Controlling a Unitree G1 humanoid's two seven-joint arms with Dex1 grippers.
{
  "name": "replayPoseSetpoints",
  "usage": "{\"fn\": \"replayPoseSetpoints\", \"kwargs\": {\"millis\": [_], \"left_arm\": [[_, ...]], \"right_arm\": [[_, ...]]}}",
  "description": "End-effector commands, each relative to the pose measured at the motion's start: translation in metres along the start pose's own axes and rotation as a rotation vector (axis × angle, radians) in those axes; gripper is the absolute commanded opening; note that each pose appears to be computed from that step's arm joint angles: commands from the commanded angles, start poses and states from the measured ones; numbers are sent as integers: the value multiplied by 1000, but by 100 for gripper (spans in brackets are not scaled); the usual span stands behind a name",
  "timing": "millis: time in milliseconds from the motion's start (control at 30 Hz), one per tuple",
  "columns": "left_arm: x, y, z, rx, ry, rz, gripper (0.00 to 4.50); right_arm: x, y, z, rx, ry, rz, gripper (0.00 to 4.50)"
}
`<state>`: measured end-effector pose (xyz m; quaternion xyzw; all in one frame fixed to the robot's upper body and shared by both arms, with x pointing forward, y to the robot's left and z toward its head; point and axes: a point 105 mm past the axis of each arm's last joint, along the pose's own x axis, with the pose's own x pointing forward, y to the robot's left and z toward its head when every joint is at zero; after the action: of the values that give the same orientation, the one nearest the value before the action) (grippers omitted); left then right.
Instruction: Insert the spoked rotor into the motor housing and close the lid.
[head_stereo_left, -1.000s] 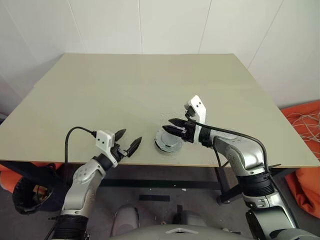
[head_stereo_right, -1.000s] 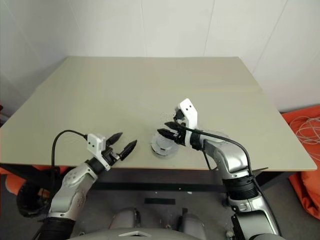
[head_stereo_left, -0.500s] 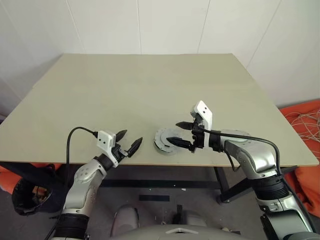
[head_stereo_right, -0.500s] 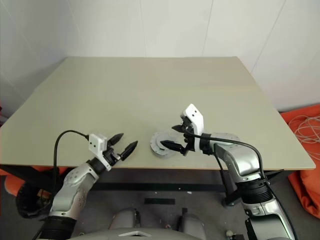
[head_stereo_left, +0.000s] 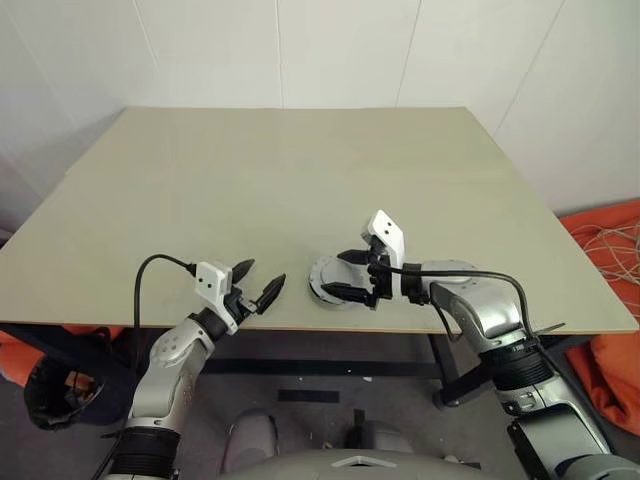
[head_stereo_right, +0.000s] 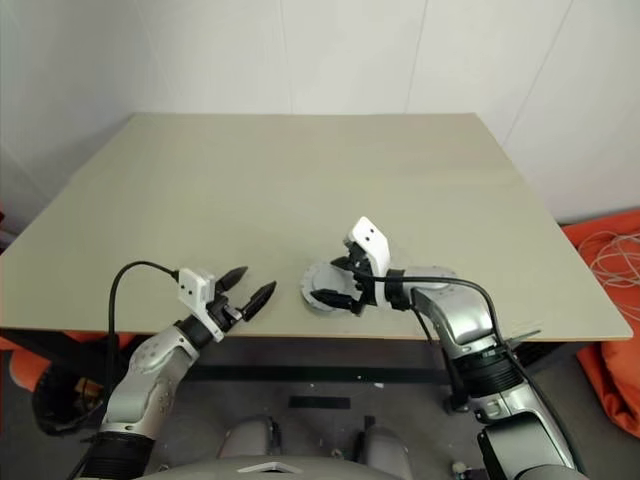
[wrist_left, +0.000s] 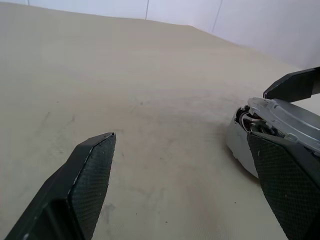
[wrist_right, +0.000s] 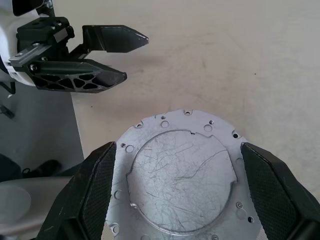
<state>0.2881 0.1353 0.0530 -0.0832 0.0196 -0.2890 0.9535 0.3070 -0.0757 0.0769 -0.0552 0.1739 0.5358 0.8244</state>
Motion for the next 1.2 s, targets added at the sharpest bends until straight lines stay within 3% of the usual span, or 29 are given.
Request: {"fn": "replayPoseSetpoints", "kwargs": {"millis": [33,333,500,533,800,1200], "left_arm": [[3,-4,17,34,-46,-11,450],[0,10,19,32,-43,1,450],[1,9,17,30,-41,-2,450],[2,7,16,29,-42,-3,450],[4,-10,16,31,-49,-7,450],[11,-12,27,34,-48,-15,450]], "right_arm": [[1,0,10,-41,-24,11,448],[-4,-4,-2,-37,0,-13,448],[-4,-7,-1,-46,-3,-33,324],[-4,-8,0,-49,-6,-36,320],[-6,-11,7,-57,-50,-80,320],[-2,2,-4,-35,-44,-131,320]]}}
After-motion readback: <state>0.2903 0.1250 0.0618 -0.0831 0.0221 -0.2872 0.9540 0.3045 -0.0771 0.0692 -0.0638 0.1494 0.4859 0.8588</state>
